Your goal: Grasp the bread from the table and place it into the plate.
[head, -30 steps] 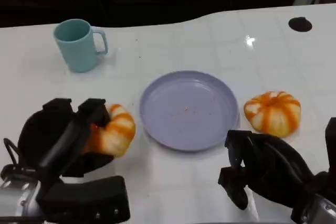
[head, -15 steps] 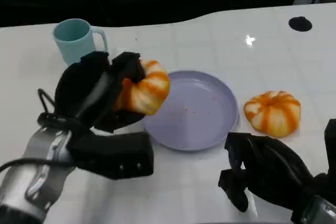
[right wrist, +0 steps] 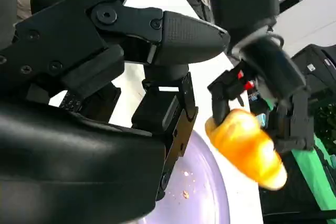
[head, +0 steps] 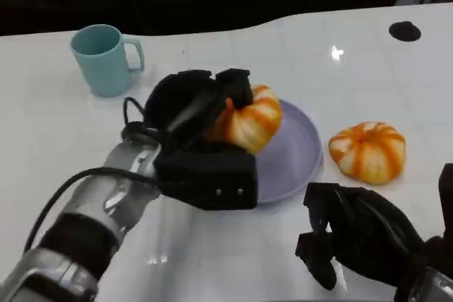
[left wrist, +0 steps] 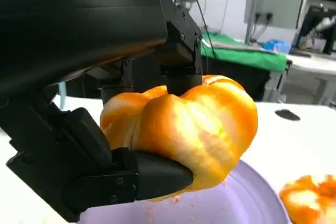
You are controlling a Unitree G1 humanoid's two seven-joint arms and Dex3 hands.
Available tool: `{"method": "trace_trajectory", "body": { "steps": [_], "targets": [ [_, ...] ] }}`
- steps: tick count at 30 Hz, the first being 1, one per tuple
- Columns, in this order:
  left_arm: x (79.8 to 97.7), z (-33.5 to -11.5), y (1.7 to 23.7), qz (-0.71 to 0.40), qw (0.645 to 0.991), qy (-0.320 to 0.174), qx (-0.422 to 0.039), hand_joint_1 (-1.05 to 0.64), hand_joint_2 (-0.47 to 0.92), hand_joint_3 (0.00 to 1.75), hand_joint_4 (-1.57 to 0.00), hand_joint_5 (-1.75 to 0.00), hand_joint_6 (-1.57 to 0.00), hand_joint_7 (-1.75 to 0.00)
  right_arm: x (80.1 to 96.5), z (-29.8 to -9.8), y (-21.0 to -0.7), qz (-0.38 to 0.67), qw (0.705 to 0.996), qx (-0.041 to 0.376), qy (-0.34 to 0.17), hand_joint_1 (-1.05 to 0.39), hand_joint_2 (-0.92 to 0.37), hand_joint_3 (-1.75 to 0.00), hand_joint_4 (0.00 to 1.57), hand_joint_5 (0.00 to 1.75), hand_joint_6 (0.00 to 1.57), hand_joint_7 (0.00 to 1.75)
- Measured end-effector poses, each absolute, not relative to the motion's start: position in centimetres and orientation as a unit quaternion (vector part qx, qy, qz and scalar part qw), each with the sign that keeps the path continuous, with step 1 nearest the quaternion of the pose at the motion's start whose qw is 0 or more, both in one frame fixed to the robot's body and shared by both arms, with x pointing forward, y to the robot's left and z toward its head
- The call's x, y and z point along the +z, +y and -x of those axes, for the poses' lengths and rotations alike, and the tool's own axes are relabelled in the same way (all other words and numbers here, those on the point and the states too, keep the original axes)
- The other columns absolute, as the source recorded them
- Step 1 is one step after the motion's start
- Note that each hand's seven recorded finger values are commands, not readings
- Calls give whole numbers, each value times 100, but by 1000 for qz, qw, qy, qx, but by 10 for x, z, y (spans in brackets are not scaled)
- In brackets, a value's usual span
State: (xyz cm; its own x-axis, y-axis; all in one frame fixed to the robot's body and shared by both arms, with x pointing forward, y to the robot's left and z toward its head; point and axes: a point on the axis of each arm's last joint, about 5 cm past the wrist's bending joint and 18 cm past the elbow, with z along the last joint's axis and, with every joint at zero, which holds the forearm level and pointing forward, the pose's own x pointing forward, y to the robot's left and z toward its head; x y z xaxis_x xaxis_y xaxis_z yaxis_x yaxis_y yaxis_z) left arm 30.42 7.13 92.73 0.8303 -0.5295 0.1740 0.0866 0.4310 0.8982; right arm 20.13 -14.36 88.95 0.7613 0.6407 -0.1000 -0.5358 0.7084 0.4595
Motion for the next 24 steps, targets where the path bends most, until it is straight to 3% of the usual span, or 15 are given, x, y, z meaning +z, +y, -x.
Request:
{"method": "trace_trajectory", "body": {
  "steps": [4, 7, 9, 11, 14, 17, 24],
  "targets": [
    [922, -306, 64, -501, 817, -202, -202, -21, 42, 119, -96, -175, -74, -175, 890, -201, -144, -206, 916, 321, 126, -96, -64, -82, 128, 162, 109, 154],
    [918, -306, 61, -500, 819, -185, -210, -25, 55, 97, -80, -171, -82, -99, 890, -201, -144, -206, 916, 321, 126, -95, -65, -81, 128, 162, 110, 154],
    [917, -307, 61, -500, 819, -172, -220, -37, 78, 49, -62, -128, -77, -43, 890, -201, -144, -206, 916, 321, 126, -95, -65, -82, 128, 162, 110, 154],
    [918, -309, 61, -506, 815, -157, -234, -49, 89, 32, -48, -74, -62, -12, 891, -200, -143, -206, 916, 322, 124, -96, -65, -81, 129, 162, 110, 154],
    [922, -311, 62, -529, 794, -143, -261, -69, 92, 38, -22, -42, -34, -1, 892, -200, -143, -205, 916, 322, 121, -96, -66, -81, 129, 161, 110, 154],
    [928, -313, 63, -553, 770, -123, -294, -81, 92, 44, -5, -33, -21, 0, 891, -200, -143, -205, 917, 321, 122, -95, -67, -81, 128, 161, 108, 154],
    [940, -315, 73, -579, 744, -122, -310, -94, 92, 53, 0, -23, -18, -1, 891, -200, -143, -204, 917, 321, 121, -94, -69, -79, 128, 160, 108, 155]
  ]
}}
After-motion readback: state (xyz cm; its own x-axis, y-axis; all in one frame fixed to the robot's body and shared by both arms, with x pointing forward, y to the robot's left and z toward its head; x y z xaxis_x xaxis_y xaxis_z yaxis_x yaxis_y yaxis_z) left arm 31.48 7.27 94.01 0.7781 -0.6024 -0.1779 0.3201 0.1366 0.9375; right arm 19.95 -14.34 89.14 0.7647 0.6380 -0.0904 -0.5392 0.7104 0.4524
